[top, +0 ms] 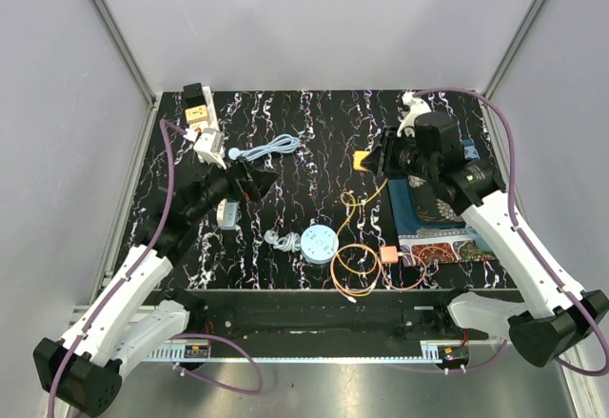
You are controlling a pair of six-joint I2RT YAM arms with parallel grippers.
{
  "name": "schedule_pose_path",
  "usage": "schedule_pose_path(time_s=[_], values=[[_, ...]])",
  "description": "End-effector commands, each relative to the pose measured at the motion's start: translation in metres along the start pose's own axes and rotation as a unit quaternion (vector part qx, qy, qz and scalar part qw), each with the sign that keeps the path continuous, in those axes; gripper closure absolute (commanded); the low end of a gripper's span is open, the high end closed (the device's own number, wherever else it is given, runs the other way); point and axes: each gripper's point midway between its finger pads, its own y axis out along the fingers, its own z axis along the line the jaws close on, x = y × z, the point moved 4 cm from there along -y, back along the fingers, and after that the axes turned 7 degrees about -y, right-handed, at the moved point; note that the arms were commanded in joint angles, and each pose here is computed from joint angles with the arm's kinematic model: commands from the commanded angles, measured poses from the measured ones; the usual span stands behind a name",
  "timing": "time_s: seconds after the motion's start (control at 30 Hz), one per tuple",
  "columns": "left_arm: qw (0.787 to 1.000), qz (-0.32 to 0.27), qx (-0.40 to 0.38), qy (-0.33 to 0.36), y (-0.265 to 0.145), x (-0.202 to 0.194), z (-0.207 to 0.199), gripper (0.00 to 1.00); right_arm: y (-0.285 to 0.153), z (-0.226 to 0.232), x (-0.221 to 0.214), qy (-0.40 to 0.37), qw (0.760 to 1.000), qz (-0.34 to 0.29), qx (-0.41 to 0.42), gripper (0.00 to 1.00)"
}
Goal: Insert the plug
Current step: Insert the plug into the socket.
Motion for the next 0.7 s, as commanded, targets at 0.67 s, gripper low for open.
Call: schedule_pose_path(time_s=[0.67], values=[[0.986, 0.140, 0.092, 0.015, -0.022, -0.074, 0.049, 0.01, 0.071, 0.006, -0.121, -0.284, 0.903, 0.321, 0.029, 1.00]])
